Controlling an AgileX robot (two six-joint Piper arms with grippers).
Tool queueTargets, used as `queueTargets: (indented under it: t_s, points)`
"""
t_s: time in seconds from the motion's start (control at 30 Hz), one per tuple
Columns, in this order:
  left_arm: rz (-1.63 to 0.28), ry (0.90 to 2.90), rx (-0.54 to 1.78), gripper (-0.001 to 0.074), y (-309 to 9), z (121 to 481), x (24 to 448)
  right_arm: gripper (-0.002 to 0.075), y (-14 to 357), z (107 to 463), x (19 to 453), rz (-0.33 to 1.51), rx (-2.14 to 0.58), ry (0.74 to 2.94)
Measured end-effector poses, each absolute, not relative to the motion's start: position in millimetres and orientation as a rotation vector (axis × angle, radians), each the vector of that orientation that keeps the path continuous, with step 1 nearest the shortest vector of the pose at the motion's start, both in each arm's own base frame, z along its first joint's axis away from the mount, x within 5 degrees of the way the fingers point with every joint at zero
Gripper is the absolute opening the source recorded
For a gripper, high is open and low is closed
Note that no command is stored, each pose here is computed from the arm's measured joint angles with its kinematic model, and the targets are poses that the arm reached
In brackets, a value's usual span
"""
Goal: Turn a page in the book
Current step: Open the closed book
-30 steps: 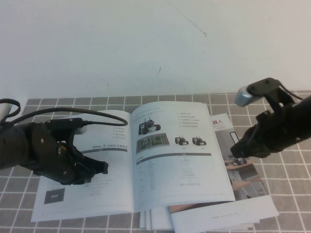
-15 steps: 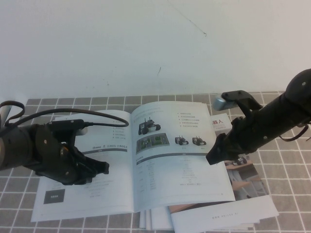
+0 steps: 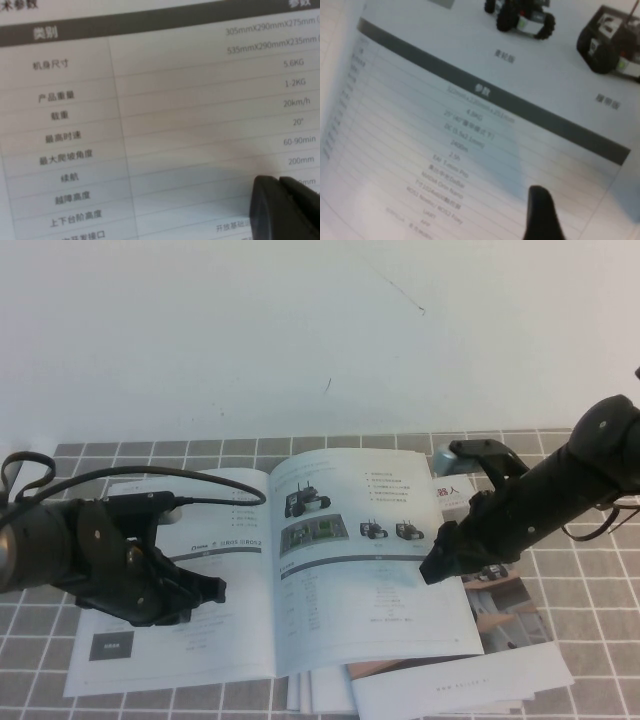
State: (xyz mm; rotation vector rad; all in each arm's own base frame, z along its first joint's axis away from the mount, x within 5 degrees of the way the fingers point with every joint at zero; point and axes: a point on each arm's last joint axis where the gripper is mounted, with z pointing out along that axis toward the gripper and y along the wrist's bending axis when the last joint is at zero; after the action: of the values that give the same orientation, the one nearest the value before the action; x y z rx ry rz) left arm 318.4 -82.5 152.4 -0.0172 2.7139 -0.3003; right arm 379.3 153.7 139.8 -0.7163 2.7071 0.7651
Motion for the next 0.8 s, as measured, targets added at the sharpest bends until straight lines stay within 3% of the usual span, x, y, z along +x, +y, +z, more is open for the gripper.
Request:
queueTargets:
  t_s: [0.57,0.8]
  points:
    - [-0.311,2.722,-0.039,-0.0004,-83,149,319,0.0409,172,145,381,1.133,-0.584,2.576]
    - [-0.311,2.722,-0.039,-0.0004,-83,149,319,0.0409,168,152,389,1.043,-0.683,2.562]
